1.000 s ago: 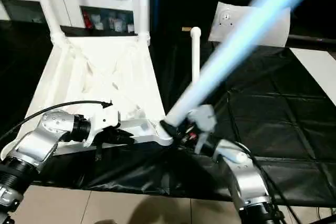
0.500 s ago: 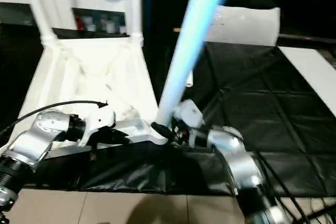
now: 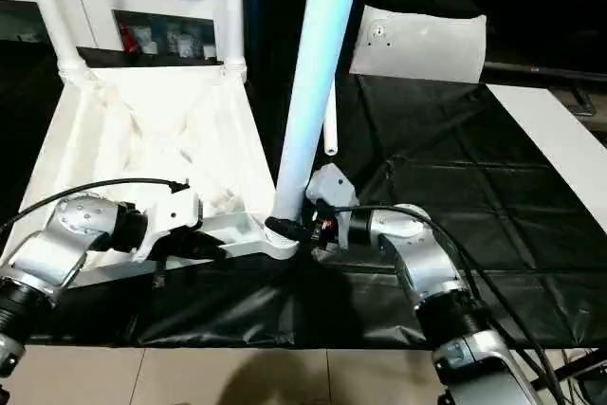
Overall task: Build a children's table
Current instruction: Insert table leg to table base
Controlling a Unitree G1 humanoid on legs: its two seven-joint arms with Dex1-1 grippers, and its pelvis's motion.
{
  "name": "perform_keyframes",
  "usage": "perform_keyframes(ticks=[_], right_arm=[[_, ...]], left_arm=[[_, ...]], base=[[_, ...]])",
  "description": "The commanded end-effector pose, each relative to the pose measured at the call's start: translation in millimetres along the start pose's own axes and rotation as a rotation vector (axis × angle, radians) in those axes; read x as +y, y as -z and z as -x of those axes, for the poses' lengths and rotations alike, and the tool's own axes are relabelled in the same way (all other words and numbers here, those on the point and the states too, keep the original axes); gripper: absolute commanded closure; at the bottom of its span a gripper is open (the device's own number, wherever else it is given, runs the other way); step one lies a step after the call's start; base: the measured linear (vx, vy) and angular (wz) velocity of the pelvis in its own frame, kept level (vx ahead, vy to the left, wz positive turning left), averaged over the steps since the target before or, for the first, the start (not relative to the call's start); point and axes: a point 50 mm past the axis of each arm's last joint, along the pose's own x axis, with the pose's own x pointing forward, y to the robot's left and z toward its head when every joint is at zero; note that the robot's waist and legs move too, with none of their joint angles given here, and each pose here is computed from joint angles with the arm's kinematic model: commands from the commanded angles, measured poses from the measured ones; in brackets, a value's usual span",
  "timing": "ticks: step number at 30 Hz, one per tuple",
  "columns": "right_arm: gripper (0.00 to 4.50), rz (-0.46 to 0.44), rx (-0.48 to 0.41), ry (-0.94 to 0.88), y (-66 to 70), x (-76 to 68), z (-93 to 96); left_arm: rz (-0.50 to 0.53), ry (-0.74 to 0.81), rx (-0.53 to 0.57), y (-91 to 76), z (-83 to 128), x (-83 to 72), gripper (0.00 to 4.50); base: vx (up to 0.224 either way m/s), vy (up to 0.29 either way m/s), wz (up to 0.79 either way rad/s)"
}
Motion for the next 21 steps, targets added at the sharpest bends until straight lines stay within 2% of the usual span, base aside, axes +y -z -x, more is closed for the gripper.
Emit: perform_keyframes(ticks=[1,8,14,16,18,21], right_arm=[[2.59,-0.158,0.167,-0.047,41.8,15.2,-2.4],[2.59,-0.147,0.188,-0.119,44.2,18.8,-2.7],[2.59,-0.156,0.161,-0.176,37.1,17.5,0.7],[2.59,-0.183,0.131,-0.168,32.9,14.6,1.3],[2.59,-0.285,0.044,-0.087,22.1,2.9,1.5],[2.59,-0.303,0.027,-0.078,18.9,-0.4,2.7]], left_arm=[[-0.115,0.116,-0.022,-19.0,-9,-4.5,4.50],[-0.122,0.116,-0.016,-19.7,-8,-3.0,4.50],[-0.127,0.127,-0.004,-18.4,-7,-3.3,4.50],[-0.126,0.128,-0.002,-17.8,-6,-3.1,4.50],[-0.122,0.127,-0.005,-17.3,-5,-3.4,4.50],[-0.121,0.125,-0.006,-17.0,-5,-3.6,4.50]], base=[[0.000,0.000,0.00],[0.000,0.000,0.00],[0.000,0.000,0.00],[0.000,0.000,0.00],[0.000,0.000,0.00],[0.000,0.000,0.00]])
